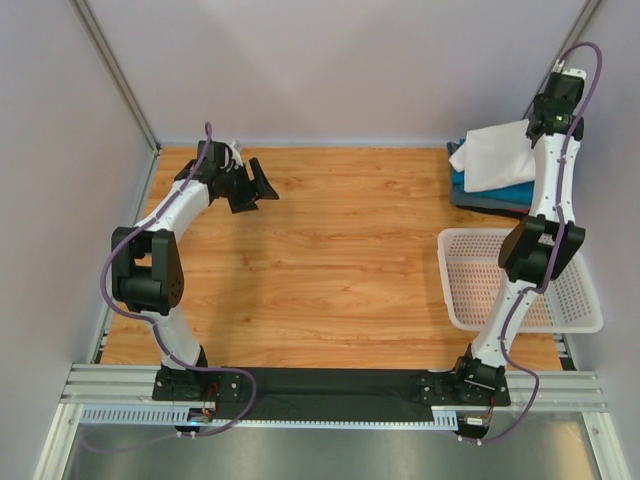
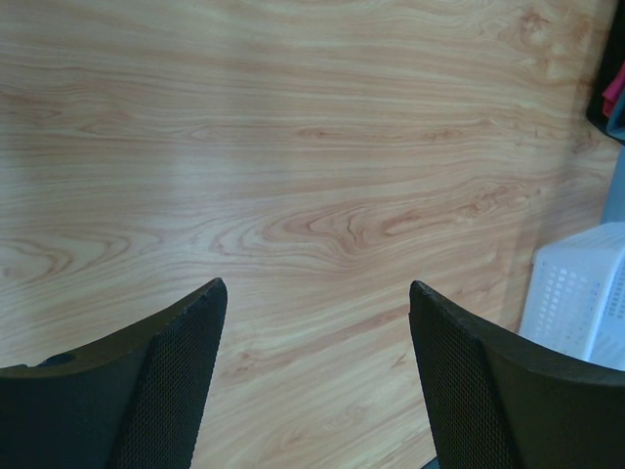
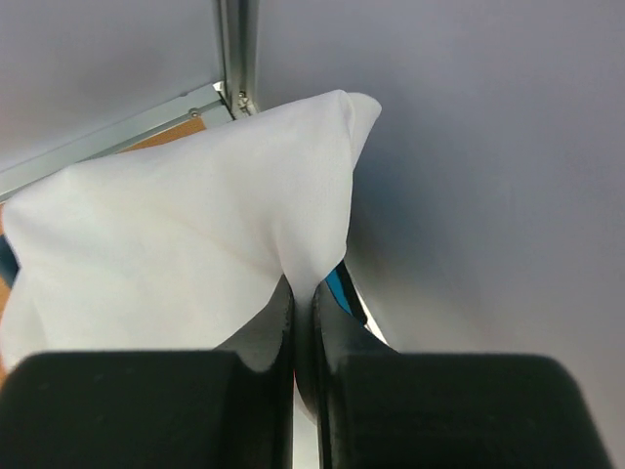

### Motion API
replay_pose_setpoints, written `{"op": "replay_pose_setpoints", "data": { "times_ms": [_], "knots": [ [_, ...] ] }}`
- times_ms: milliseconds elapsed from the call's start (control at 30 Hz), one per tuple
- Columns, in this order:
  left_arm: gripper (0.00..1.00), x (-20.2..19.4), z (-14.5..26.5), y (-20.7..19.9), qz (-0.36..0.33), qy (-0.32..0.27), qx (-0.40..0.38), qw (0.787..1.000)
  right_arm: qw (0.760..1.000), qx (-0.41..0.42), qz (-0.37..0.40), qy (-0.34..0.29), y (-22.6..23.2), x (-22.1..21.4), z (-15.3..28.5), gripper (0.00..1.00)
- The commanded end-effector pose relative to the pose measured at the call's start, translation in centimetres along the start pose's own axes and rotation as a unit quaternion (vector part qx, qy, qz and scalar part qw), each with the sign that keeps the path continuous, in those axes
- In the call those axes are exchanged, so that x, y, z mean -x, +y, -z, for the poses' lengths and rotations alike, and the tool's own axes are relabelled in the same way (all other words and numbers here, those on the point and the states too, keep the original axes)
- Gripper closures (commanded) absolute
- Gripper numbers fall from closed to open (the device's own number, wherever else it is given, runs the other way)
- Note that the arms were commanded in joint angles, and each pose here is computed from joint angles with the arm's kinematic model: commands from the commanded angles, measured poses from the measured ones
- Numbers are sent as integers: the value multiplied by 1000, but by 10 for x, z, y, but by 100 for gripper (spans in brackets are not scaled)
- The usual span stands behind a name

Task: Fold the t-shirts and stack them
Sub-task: Neatly place the folded tshirt to the corner

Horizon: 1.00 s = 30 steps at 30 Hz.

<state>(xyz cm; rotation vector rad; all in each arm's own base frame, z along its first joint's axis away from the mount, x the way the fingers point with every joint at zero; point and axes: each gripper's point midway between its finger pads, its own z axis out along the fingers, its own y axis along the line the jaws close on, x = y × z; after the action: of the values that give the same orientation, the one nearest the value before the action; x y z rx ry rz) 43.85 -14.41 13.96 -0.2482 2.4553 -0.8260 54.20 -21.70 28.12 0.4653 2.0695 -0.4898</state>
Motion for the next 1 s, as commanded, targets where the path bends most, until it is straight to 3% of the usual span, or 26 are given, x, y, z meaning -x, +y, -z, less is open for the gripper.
{"op": "replay_pose_setpoints", "data": {
  "times_ms": [0,133,167,267,433,600,633,733,967],
  "knots": [
    [18,13,16,-10,-22,-16,-1,1000,999,-34,19,-9,-9,-3,-25,94],
    [18,15,21,-12,-26,-16,3,1000,999,-27,22,10,-3,-20,-37,50],
    [18,15,22,-12,-28,-16,4,999,999,-29,21,10,-5,-18,-37,27],
    [18,17,26,-15,-30,-20,5,999,998,-53,23,1,-17,-8,-24,2],
    [18,22,35,-21,-40,-30,0,999,998,-44,-1,-43,-26,31,20,0],
    [18,31,51,-33,-61,-50,-5,997,991,94,-37,-82,16,53,69,0],
    [18,31,56,-33,-69,-53,-1,996,991,111,-32,-62,26,32,62,0],
    [17,37,74,-38,-89,-74,11,993,984,149,-58,-73,46,29,67,0],
    [17,31,99,-44,-100,-96,12,990,979,196,-55,26,98,-47,17,4]
  ]
}}
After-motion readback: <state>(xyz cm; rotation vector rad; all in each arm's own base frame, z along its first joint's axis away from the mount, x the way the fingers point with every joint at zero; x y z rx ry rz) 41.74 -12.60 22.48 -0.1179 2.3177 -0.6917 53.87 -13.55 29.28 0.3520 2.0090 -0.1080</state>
